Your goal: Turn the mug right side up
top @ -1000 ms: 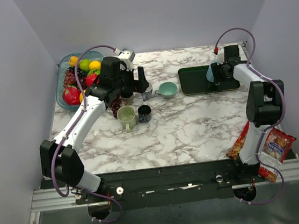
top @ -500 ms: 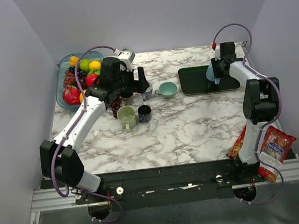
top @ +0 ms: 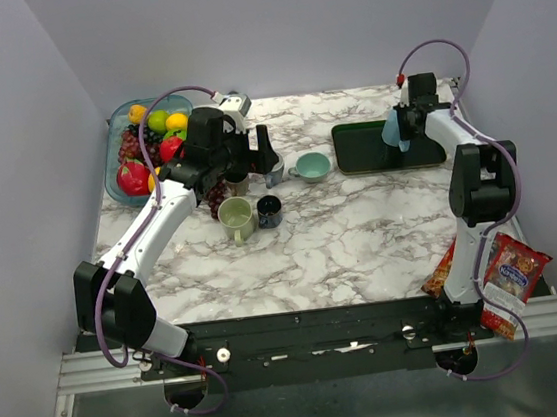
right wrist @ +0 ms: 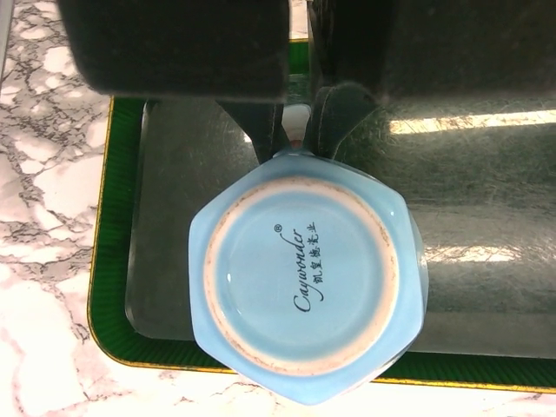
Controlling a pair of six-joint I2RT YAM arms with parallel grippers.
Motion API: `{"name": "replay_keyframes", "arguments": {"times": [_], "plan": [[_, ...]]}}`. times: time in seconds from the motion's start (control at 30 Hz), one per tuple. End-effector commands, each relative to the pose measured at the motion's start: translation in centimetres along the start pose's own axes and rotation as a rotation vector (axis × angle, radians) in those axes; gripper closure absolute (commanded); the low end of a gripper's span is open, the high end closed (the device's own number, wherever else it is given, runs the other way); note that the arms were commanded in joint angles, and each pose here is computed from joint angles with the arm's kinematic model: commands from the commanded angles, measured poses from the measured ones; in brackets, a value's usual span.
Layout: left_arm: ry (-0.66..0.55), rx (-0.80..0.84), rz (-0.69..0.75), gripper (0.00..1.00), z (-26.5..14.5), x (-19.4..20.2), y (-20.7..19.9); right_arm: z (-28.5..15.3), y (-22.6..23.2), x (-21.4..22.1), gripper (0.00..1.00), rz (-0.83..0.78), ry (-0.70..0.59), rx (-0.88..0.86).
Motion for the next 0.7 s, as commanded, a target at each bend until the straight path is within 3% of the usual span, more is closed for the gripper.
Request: {"name": "replay_keyframes", "arguments": {"times": [0.0,0.17,0.4,0.67], "plan": [[-0.042,0.053,-0.006,0.01,-1.2,-1.1,-1.1,-2.5,0.6,-1.5,0.99,0.090,-0.036,-0.040],[-0.070,0.102,-0.018,0.01,-1.3,-2.1,-2.1,-7.0,2.0,-4.6,0.99,0.202,-0.143,-0.143],[-0.135,0.252,-0.056,0.01,-1.3,-4.1,-4.7,-16.0,6.2,-8.5,0.99,0.343,-0.314,-0.479],[-0.283,0.607,-0.144,0.01,-1.6,-9.0,-11.2,-28.1,9.6,-12.3,0.99,0.459,-0.627,-0.879]]}}
Point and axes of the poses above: each gripper's point midway between its finger pads, its own z axis out along the fingers, its own y axis along the line the jaws close on, x = y × z, the point moved 2 cm from there along -z, back along the fingers, and after that the axes turned 3 degrees about -z, right-handed, at the moved point
